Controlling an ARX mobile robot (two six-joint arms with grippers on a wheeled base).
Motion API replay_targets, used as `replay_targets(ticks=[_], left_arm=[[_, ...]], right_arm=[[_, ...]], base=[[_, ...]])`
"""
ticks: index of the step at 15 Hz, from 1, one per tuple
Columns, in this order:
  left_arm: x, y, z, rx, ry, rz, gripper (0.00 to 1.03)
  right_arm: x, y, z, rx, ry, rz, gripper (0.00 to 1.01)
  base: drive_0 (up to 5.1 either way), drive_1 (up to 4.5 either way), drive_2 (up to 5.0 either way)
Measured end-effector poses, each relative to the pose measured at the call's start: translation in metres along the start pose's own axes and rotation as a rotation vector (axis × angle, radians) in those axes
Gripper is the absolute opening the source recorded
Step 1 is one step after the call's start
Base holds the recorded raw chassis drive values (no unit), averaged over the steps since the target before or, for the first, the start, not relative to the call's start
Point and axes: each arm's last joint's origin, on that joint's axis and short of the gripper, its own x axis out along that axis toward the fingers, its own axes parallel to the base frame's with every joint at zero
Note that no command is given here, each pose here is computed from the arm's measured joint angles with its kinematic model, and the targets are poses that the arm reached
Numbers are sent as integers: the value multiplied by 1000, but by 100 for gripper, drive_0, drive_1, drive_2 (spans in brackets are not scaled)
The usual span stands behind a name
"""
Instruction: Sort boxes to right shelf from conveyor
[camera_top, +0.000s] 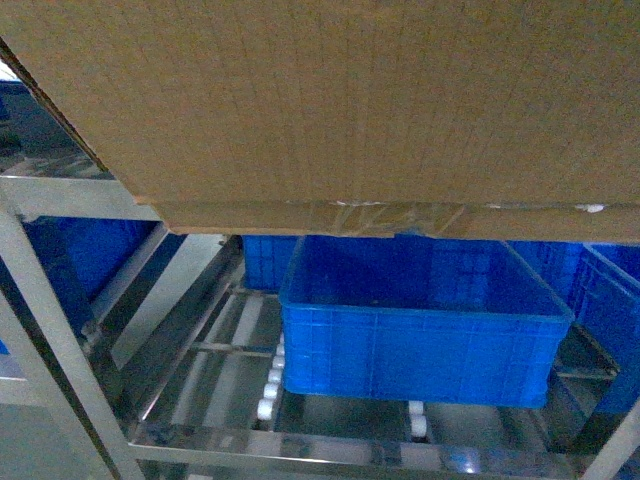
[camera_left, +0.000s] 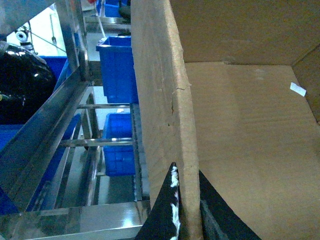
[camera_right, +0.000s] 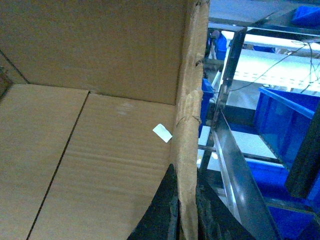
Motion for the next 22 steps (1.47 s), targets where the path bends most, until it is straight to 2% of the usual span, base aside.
replay_targets(ticks=[6,7,9,11,12,14,16,18,21,22], left_arm=[[1,0,-1,3,12,3,2],[6,1,2,4,27,14,2],[23,-1,13,9,82,-2,2],[38,-1,31,16,160,-13,2],[42,-1,41,19,195,-13,2],[49,-2,62,16,234,-37,2],[51,-5,75,16,222,-54,2],[53,-6,72,17,216,-53,2],[67,-10,59,22,198,-45,2],[69,-11,55,28,190,-44,7]], right_arm=[[1,0,-1,0,5,1,3],[3,0,-3,-6,29,10,3],[23,-5,7,-3,80,15,3],[39,-6,19,16,167,38,3],[43,-8,25,36,194,46,3],[51,-12,38,100,240,70,3],[53,-14,51,135,228,81,3],[56,-14,52,138,213,87,3],[64,-14,41,95,186,46,3],[66,-13,40,86,177,50,11]], base=[[-3,407,-414],[-3,407,-414],[-2,204,-207],[0,0,0],[0,0,0],[0,0,0],[0,0,0],[0,0,0],[0,0,0],[0,0,0]])
